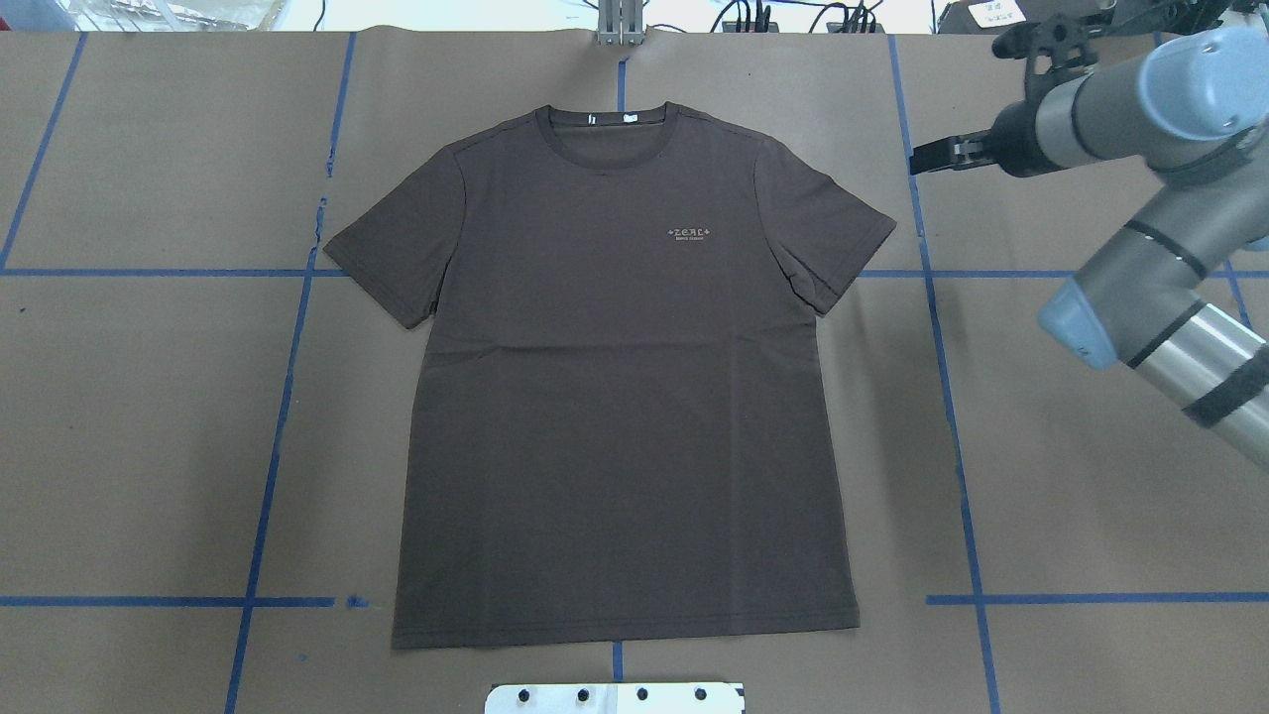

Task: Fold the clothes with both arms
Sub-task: 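Move the right gripper to the sleeve nearest it and grasp its edge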

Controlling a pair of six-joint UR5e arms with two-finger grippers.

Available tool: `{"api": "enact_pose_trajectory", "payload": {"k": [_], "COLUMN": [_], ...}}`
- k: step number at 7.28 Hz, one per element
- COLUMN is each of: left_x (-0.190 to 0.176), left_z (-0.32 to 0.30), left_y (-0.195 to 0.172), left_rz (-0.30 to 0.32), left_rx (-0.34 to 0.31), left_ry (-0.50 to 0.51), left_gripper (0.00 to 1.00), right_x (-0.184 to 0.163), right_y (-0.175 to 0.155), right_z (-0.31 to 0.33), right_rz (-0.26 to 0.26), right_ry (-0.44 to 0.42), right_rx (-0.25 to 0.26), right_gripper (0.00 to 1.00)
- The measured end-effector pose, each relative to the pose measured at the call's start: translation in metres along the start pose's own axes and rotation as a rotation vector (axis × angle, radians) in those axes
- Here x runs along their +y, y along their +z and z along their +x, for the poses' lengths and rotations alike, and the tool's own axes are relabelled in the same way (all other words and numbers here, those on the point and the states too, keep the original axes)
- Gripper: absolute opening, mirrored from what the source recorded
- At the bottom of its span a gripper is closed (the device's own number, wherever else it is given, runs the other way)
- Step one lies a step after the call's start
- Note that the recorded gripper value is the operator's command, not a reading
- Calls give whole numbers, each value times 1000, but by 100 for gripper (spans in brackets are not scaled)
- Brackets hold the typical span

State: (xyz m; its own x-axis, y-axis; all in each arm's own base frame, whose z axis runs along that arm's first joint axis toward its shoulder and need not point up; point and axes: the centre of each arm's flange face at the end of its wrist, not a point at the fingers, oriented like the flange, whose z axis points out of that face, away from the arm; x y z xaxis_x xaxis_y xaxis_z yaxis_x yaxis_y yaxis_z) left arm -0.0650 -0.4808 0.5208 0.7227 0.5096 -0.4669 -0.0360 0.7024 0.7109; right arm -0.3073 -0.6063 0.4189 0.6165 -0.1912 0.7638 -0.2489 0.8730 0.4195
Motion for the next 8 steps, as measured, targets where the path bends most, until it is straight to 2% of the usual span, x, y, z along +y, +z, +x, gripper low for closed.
{"api": "enact_pose_trajectory", "payload": {"k": [2, 6, 8], "left_x": [0, 0, 0], "left_z": [0, 0, 0], "left_y": [0, 0, 0], "left_rz": [0, 0, 0], "left_rx": [0, 0, 0], "left_ry": [2, 6, 8], "left_gripper": [100, 100, 100], "right_x": [15, 38, 43], "right_y": [37, 70, 76], "right_z": [-17, -12, -12], "right_rz": [2, -5, -9], "right_ry": [28, 38, 37], "right_rx": [-5, 58, 70], "right_gripper": [74, 74, 73]}}
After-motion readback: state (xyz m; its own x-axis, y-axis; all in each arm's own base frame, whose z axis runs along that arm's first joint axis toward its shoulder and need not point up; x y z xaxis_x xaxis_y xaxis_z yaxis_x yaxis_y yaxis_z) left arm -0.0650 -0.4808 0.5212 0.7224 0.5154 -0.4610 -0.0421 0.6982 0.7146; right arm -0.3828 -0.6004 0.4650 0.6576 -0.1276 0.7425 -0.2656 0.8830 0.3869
